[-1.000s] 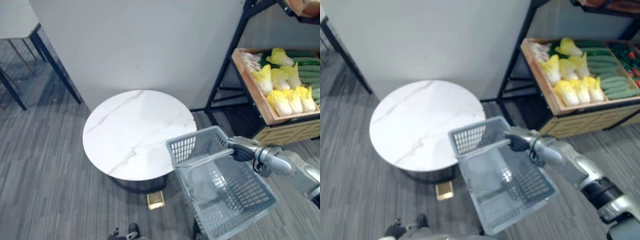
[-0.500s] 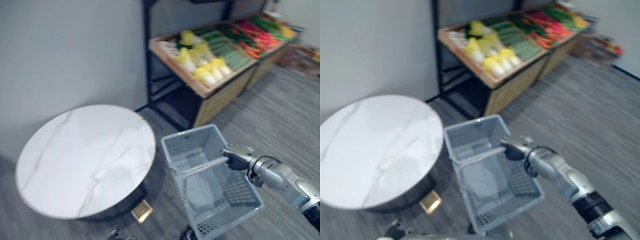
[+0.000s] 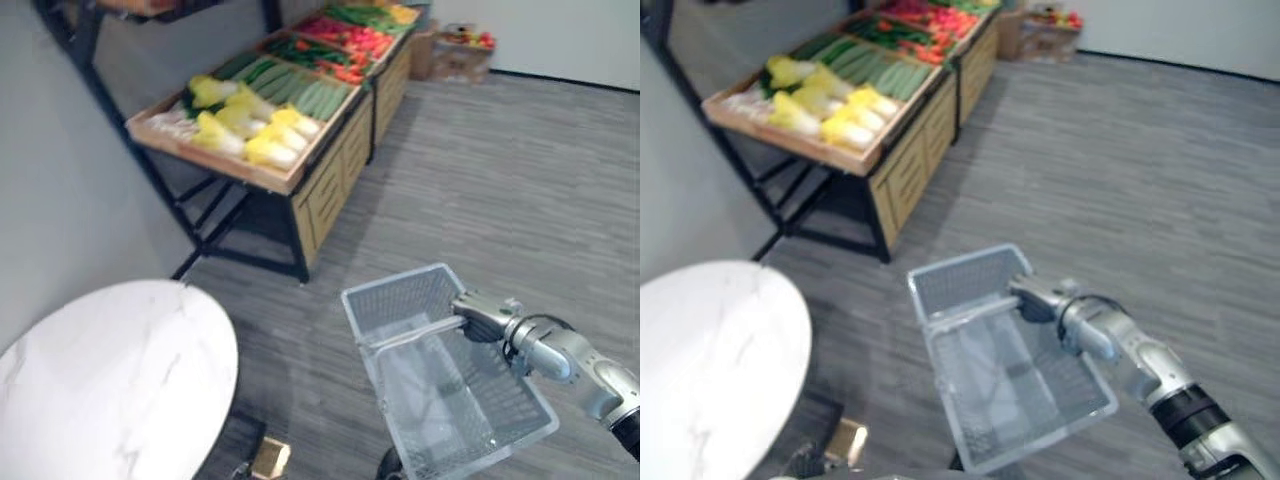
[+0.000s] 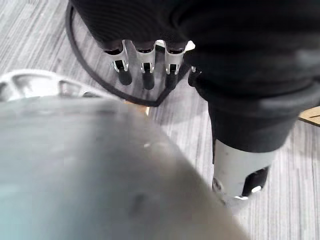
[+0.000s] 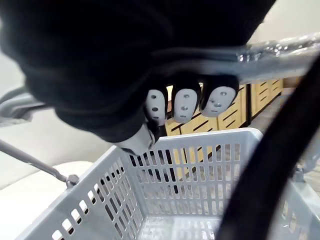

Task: Pick vegetable in the basket

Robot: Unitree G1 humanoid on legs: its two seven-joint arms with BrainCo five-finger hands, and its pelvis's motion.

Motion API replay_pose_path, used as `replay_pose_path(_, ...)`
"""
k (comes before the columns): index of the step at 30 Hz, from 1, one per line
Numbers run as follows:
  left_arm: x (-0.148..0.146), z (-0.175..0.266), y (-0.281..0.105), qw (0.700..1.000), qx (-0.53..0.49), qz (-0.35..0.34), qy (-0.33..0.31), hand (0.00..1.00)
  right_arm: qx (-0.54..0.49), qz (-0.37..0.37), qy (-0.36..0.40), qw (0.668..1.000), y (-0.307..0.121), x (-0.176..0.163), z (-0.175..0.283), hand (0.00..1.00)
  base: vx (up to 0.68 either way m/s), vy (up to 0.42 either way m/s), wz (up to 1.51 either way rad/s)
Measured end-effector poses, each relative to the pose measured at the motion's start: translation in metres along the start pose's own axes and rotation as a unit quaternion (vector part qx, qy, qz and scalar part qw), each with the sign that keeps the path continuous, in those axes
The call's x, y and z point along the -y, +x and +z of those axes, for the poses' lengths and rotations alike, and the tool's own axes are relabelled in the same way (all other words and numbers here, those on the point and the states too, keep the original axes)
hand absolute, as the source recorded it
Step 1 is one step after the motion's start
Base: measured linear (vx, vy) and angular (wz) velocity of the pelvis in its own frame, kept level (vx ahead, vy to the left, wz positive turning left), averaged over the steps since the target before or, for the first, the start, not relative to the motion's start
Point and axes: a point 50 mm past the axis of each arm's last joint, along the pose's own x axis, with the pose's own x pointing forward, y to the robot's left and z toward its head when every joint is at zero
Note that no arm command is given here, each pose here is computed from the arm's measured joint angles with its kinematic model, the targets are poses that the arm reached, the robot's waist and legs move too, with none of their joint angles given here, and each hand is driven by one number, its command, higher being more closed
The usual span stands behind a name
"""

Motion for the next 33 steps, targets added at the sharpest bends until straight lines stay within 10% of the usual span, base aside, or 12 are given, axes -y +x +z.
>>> replay_pose_path(17, 0.022, -0.013, -0.008, 0.999, -0.005, -0.004, -0.041, 0.00, -0.013, -0.001, 0.015, 1.000, 0.006, -0.004, -0.003, 1.00, 0.14, 0.110, -0.86)
replay_pose_path(33, -0.002, 0.009, 0.000, 0.996, 0.038, -0.007, 0.082, 0.00, -0.061, -0.027, 0.131, 0.989, -0.009, -0.044, 0.003, 1.00, 0.18, 0.163, 0.10)
